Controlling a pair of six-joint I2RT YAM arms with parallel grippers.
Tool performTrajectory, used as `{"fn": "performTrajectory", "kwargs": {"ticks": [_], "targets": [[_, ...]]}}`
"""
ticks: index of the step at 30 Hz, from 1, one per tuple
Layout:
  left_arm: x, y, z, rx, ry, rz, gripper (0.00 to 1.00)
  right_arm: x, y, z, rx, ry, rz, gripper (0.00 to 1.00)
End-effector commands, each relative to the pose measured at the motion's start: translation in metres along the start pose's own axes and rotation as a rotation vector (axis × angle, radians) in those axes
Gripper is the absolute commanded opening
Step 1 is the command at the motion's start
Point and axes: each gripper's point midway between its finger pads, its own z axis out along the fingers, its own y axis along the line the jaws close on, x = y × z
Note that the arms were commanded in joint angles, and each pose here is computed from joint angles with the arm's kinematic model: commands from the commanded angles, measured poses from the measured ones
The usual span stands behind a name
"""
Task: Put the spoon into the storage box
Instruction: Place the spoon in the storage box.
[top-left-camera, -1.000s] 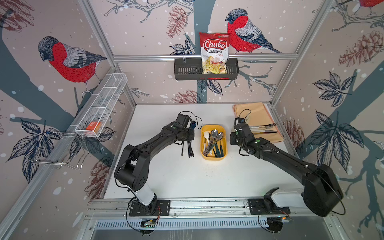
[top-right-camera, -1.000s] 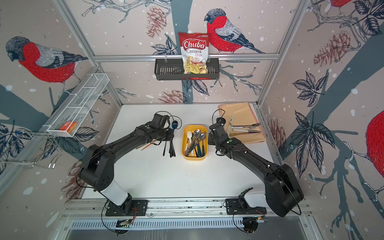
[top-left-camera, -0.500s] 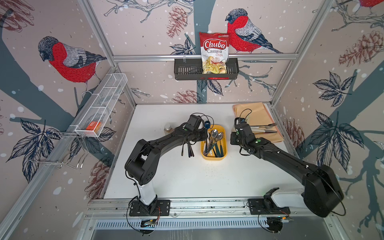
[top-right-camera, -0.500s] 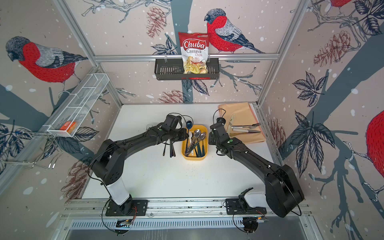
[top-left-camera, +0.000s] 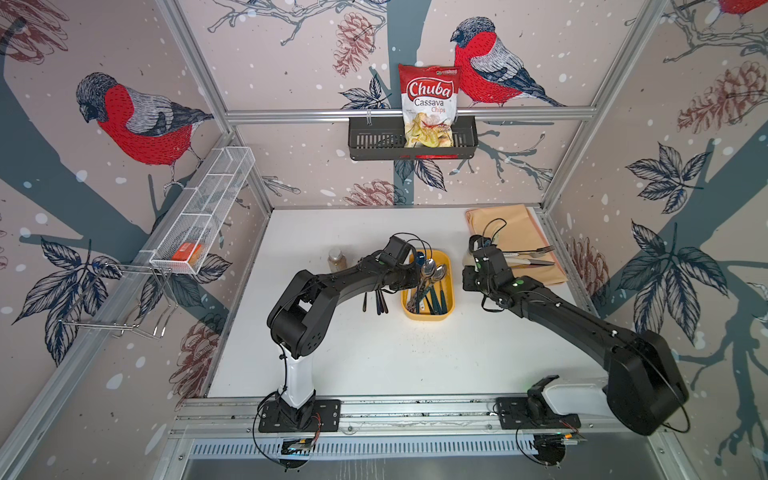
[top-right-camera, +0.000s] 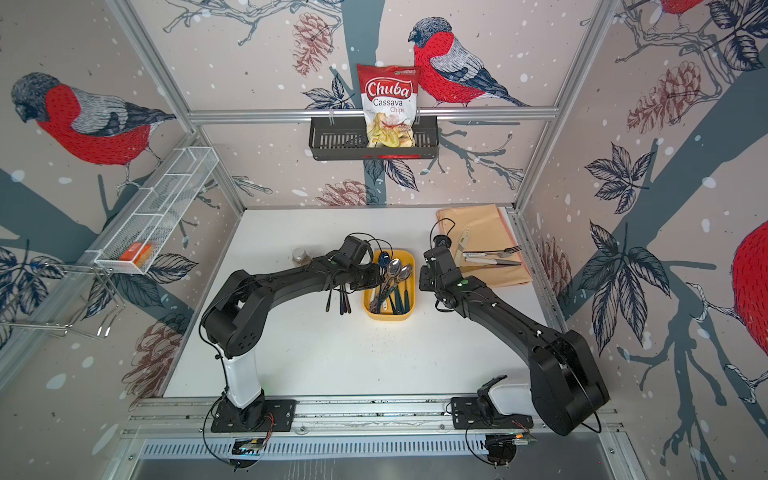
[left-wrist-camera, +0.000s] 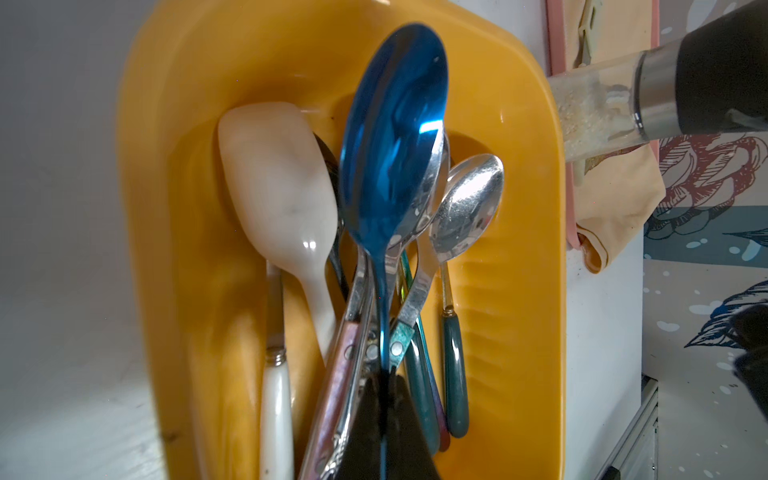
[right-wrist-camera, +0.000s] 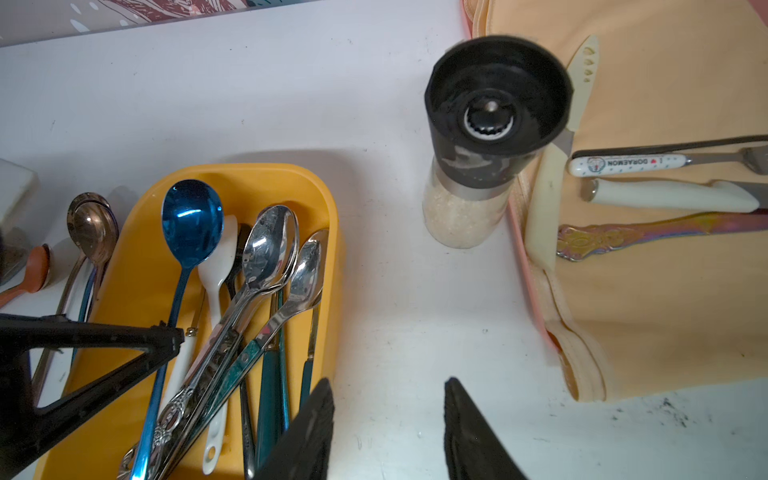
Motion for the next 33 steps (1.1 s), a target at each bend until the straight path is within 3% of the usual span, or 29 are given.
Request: {"fn": "performTrajectory", "kwargs": {"ticks": [1,14,24,29,33], "targets": [[-0.001,-0.006,0.008,0.018,0.009,-0.001,0.0,-0.01,0.009,0.001,-0.036,-0.022,-0.008,0.45],[0.004,0.002,0.024,-0.025,0.075,-0.021,0.0,-0.011,0.014,0.006,-0.038,-0.012,-0.008,0.45],[-0.002,-0.006,0.013,-0.018,0.047,0.031,0.21,-0.015,0.019,0.008,-0.038,-0.013,-0.016,0.45],[-0.013,-0.021,-0.01,-0.007,-0.013,0.107,0.32,-0.016,0.02,0.007,-0.03,-0.016,-0.018,0.45],[-0.02,-0.025,-0.033,-0.047,-0.041,0.187,0.35,-0.015,0.02,0.007,-0.025,-0.016,-0.017,0.45]]}}
